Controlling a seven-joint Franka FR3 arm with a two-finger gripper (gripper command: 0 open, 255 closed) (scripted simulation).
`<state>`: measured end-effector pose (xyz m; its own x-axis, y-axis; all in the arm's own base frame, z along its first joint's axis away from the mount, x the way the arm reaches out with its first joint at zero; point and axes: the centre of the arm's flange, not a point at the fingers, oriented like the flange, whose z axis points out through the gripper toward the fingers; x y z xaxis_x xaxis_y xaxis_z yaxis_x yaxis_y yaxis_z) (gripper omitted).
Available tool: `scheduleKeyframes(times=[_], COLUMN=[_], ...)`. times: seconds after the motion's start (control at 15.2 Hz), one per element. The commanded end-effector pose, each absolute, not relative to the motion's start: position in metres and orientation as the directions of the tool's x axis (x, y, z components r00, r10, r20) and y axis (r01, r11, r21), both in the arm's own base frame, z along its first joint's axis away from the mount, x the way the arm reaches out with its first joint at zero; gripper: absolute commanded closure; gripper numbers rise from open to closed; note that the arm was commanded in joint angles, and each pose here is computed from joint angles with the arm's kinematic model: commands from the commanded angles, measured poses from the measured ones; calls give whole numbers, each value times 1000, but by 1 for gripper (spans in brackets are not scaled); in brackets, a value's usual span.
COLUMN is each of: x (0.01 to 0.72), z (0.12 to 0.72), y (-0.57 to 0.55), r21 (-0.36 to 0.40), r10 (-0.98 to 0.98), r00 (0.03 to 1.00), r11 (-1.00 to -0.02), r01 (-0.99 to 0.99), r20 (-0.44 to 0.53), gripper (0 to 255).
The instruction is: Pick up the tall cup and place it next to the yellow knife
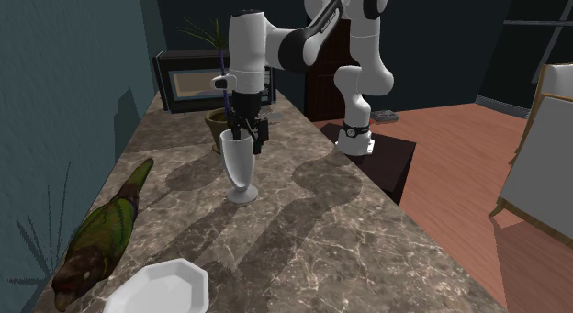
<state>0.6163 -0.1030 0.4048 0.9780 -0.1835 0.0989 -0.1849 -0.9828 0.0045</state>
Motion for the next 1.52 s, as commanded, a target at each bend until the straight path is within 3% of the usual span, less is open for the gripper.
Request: scheduleKeyframes(times=[0.0, 0.2, 0.26, 0.86, 1.45], x=[616, 616, 616, 616, 616], z=[404, 404, 404, 404, 452], y=[-103, -103, -103, -103, -103], r21=[4, 4, 4, 4, 4], r10=[-184, -184, -184, -184, -184], r00=[978, 978, 978, 978, 978], r11=[-983, -983, -983, -983, -983], r01=[-185, -185, -185, -185, -185], r20=[99, 99, 99, 99, 99], gripper=[0, 0, 255, 255, 255])
